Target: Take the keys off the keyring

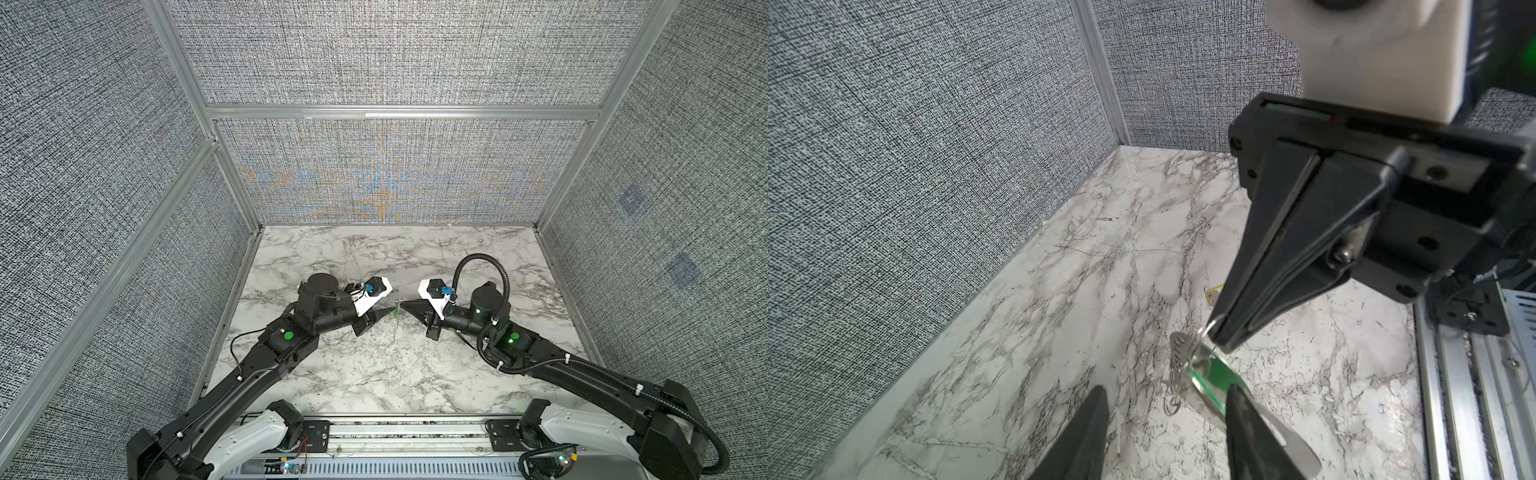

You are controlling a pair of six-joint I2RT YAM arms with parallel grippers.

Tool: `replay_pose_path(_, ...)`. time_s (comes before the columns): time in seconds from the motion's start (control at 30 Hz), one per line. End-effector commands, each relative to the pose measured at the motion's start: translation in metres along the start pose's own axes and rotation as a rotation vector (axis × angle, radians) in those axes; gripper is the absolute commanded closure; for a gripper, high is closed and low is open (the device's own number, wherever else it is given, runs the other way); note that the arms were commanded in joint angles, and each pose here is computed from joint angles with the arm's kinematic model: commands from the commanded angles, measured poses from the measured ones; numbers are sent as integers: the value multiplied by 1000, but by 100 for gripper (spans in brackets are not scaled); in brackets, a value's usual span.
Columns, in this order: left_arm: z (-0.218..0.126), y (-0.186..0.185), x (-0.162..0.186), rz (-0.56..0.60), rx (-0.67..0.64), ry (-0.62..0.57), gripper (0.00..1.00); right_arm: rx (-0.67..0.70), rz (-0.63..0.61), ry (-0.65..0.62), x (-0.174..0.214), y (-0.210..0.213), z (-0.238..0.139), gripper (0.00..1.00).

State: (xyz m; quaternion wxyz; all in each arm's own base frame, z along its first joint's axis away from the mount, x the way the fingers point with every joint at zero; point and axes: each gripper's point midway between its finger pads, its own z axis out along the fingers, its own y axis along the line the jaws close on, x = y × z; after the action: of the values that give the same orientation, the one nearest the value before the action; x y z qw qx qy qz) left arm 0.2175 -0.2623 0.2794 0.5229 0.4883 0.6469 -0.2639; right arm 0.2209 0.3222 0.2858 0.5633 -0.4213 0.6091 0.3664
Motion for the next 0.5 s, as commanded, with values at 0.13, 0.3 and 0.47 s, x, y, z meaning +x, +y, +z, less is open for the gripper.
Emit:
replay_pose_path(0.13, 3, 0, -13, -95, 0, -124, 52, 36, -8, -62, -15, -6, -3, 100)
replay_pose_path(0.3, 9, 0, -4, -137, 0, -129, 52, 39, -6, -68, -16, -6, -3, 100)
replay_pose_path(0.47, 12, 2, 2, -161, -12, -137, 56, 52, -5, -77, -18, -8, -3, 100)
